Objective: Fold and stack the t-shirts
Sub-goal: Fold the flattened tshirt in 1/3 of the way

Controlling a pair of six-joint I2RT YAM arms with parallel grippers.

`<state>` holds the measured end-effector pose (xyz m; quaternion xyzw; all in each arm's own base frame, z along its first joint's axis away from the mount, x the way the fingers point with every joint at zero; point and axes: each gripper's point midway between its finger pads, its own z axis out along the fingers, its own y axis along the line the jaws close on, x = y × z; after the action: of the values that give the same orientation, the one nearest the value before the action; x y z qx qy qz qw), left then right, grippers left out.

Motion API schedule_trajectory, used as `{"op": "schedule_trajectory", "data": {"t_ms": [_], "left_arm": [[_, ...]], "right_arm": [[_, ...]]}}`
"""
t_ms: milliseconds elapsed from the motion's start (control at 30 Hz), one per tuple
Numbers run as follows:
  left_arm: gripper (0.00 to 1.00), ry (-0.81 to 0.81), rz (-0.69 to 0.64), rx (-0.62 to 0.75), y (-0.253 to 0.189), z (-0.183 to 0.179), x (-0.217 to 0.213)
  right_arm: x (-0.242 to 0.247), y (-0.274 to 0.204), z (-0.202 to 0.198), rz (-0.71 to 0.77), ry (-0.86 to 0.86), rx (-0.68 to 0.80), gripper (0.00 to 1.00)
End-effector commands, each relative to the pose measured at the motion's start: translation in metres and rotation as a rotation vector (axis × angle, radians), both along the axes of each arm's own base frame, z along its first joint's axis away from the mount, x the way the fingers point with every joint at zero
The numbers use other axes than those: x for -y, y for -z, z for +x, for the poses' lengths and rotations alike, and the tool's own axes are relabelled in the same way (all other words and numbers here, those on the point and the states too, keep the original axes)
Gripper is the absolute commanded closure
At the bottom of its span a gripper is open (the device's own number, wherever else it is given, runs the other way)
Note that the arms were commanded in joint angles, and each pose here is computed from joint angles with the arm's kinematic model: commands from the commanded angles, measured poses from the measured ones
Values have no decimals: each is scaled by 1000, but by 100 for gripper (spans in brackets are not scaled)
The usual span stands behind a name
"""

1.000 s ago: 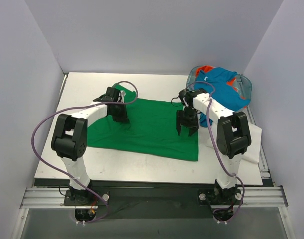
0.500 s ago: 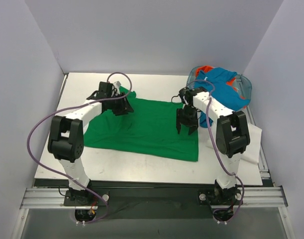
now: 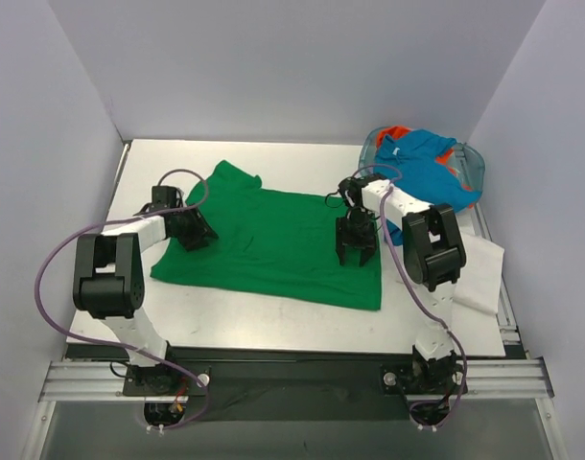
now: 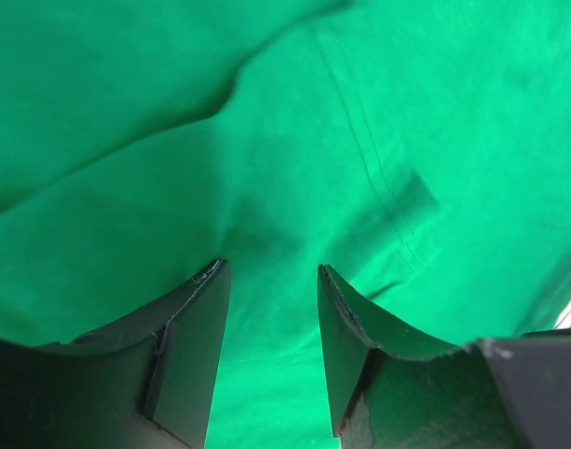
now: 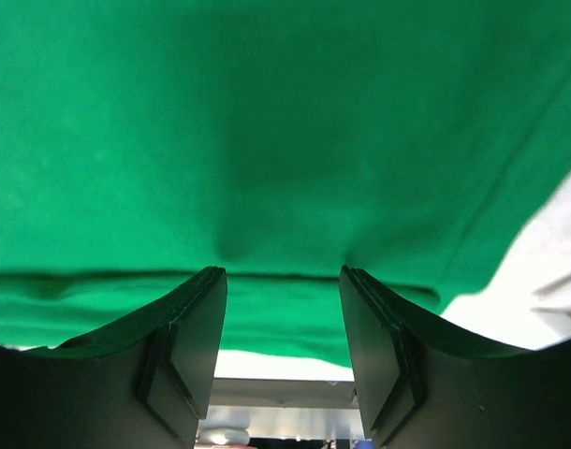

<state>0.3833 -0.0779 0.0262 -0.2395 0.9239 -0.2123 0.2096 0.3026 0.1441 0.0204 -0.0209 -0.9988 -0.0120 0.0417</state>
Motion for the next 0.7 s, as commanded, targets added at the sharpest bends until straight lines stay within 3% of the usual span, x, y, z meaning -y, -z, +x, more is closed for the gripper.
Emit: {"op": "schedule_trajectory", "data": {"t_ms": [0,267,667], "left_arm": [[46,-101,-9,-5,6,-4,-22],[46,-229,-45,-121,34,-67,-37],[46,-298,7,-138,26,-133,-43]], "right_arm": [[5,5,-9,-20,-19,-35,48],[10,21,-40,-26,-28,-105,48],[13,27,-87,-33,-48,-148,48]]}}
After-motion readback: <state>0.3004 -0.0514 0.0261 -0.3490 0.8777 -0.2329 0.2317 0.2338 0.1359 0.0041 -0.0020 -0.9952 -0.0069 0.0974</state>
